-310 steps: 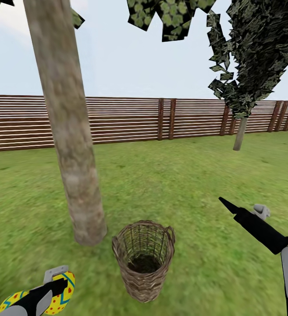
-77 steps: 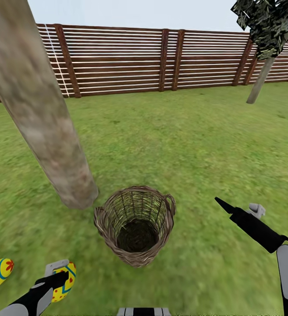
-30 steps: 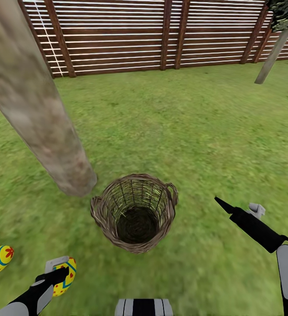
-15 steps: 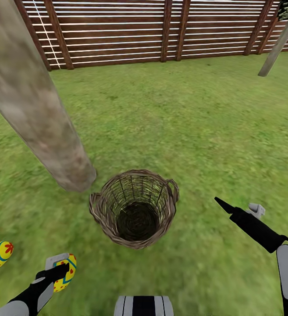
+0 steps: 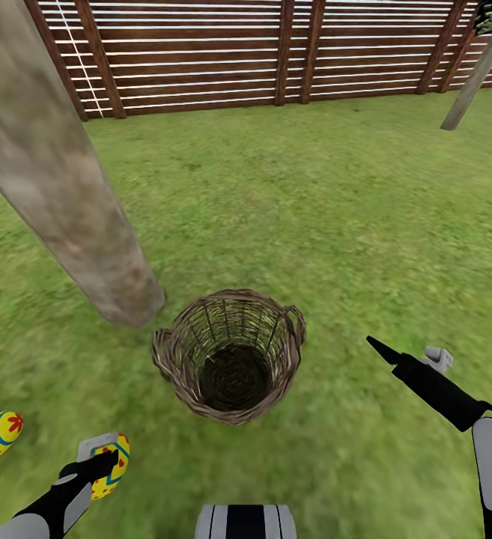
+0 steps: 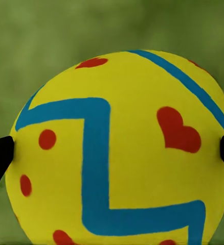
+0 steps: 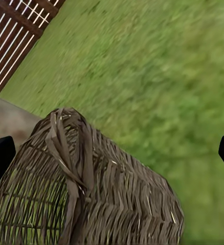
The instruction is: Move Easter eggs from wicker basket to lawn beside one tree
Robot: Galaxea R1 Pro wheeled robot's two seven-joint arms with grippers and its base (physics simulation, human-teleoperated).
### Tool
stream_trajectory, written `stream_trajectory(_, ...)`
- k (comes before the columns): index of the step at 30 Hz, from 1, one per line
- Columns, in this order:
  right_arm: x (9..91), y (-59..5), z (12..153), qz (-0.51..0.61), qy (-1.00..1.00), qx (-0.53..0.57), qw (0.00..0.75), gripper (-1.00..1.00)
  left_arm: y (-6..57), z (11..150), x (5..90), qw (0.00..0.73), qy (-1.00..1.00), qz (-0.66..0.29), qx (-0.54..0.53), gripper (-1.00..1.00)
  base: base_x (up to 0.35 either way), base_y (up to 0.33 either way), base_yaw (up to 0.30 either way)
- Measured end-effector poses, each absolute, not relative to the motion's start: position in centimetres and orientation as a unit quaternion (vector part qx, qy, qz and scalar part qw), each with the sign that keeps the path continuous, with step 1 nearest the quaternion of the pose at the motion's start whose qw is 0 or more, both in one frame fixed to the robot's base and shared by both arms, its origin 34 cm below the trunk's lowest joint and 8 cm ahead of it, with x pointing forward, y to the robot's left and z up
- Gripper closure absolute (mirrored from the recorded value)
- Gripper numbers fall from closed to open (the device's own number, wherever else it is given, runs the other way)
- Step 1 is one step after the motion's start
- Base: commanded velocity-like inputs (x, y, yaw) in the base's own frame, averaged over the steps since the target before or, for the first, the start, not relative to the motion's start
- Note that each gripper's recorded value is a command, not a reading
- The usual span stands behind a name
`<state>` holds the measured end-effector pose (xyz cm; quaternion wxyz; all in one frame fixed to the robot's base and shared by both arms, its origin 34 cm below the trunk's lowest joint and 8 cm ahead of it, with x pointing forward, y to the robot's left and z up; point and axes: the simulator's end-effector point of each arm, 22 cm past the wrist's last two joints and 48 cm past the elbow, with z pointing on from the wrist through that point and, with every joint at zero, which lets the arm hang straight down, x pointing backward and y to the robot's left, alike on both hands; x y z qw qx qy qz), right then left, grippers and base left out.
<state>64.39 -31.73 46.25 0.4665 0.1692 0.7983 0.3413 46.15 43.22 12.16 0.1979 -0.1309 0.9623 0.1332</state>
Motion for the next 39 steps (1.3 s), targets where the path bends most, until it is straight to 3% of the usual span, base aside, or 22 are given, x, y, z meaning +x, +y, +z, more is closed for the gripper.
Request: stream_trajectory(39, 64.5, -31.7, 50.0, 0.347, 0.783, 0.158, 0.492, -1.0, 43.1, 14.5, 47.6, 0.22, 0.957, 0.126, -0.138, -1.0, 0.0, 0.0, 0.0)
